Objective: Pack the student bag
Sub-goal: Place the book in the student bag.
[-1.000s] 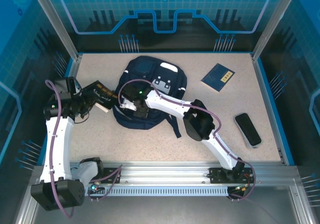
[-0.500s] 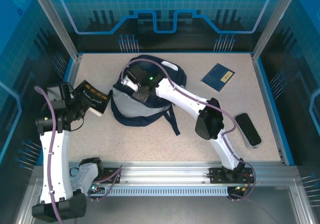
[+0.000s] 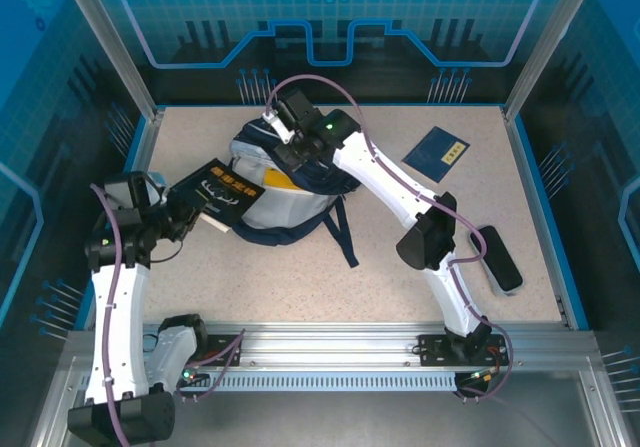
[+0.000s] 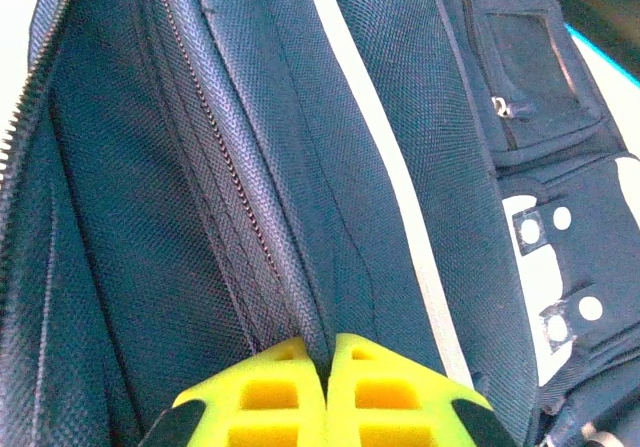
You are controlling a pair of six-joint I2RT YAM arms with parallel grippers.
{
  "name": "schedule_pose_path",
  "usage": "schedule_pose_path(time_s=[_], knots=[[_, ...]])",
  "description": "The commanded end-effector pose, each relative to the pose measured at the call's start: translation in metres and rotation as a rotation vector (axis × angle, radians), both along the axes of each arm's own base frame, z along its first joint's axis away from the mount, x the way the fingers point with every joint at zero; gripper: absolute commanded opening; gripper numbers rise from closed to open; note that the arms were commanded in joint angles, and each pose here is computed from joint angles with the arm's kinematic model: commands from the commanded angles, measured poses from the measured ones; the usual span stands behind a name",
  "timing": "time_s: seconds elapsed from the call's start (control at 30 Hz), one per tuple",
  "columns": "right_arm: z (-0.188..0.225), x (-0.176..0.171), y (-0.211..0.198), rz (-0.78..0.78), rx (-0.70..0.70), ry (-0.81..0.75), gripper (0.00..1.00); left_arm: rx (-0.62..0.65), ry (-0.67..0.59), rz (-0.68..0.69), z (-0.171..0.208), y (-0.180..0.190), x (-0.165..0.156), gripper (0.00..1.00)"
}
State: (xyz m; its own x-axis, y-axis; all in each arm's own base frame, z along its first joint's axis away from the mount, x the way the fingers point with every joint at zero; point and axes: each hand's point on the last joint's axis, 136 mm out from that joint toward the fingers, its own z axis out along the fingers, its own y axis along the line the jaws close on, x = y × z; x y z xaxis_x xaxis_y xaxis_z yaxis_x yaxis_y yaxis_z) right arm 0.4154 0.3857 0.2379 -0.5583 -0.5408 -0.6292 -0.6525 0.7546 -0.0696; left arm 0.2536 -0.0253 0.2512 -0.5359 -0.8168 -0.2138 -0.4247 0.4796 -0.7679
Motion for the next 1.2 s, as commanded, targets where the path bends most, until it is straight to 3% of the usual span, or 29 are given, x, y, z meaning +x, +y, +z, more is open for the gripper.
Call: schedule_pose_path(time_s=[0.0,0.33,0.67,1.17], knots=[[0.071,-0.002,0.006,-0.021,0.231,-0.041,0.0,-0.145,-0.183,-0.08,0.038,-0.021,0.018,0.05],[0.09,-0.005,0.005,-0.034,0.434,0.105,0.0,-0.248,-0.208,-0.1,0.009,-0.042,0.046,0.01],[0.103,-0.006,-0.001,-0.044,0.599,0.27,0.0,-0.144,-0.273,-0.043,-0.031,-0.079,0.101,0.01],[0.12,-0.024,0.006,0.022,0.703,0.388,0.0,-0.148,-0.326,-0.021,-0.057,-0.123,0.173,0.04]])
